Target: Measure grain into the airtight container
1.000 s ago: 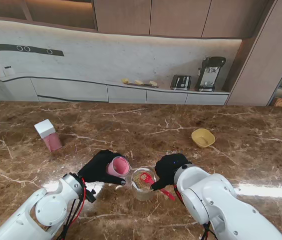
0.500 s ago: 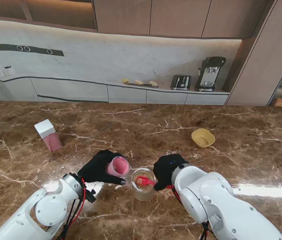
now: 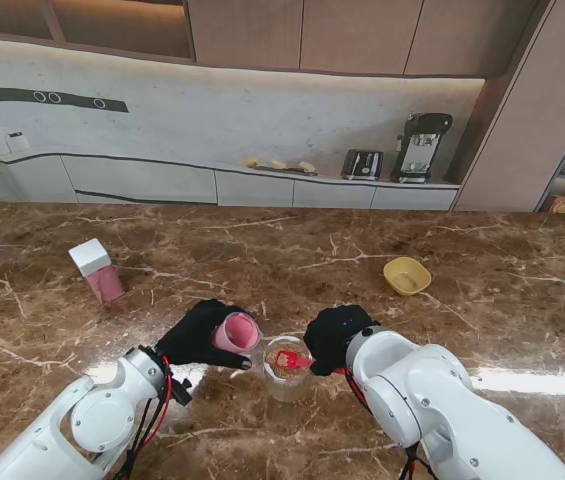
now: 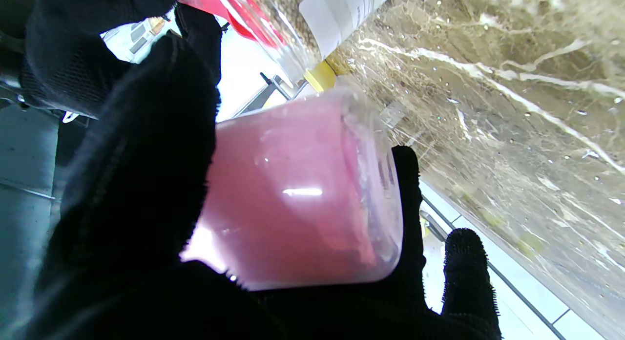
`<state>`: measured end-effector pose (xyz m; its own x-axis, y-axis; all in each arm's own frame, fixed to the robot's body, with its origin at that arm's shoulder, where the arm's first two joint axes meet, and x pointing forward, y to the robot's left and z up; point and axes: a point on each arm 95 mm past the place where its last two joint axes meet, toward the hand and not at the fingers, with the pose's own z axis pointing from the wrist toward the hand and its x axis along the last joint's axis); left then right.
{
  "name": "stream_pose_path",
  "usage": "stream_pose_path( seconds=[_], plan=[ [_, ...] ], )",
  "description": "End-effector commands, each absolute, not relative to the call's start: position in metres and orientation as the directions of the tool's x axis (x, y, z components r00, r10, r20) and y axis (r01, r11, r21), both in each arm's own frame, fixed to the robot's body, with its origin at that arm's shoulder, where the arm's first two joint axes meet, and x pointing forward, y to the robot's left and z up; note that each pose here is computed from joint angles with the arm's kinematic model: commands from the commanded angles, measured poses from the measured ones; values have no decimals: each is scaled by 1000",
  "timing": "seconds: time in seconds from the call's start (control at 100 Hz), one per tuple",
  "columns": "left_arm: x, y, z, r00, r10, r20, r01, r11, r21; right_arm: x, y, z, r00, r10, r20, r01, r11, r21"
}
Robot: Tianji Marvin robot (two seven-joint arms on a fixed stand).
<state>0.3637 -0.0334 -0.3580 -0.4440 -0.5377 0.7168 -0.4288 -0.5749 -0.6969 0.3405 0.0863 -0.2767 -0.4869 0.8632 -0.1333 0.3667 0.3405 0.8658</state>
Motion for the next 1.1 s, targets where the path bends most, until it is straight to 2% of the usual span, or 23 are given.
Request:
stream_pose_path(
  seconds=[0.0, 0.35, 0.69, 1.09],
  plan=[
    [362, -35, -361, -442, -536, 719, -431, -576, -694, 338, 86, -279, -490, 861, -134, 376, 348, 859],
    [362, -34, -361, -440, -539, 718, -431, -575, -695, 339, 89, -287, -487, 867, -104, 380, 318, 869],
    [362, -34, -361, -441, -539, 717, -429, -575, -696, 338, 86, -286, -467, 878, -103, 323, 278, 905],
    [363, -34, -361, -443, -537, 718, -428, -577, -696, 338, 83, -285, -501, 840, -208, 298, 393, 870]
  ],
)
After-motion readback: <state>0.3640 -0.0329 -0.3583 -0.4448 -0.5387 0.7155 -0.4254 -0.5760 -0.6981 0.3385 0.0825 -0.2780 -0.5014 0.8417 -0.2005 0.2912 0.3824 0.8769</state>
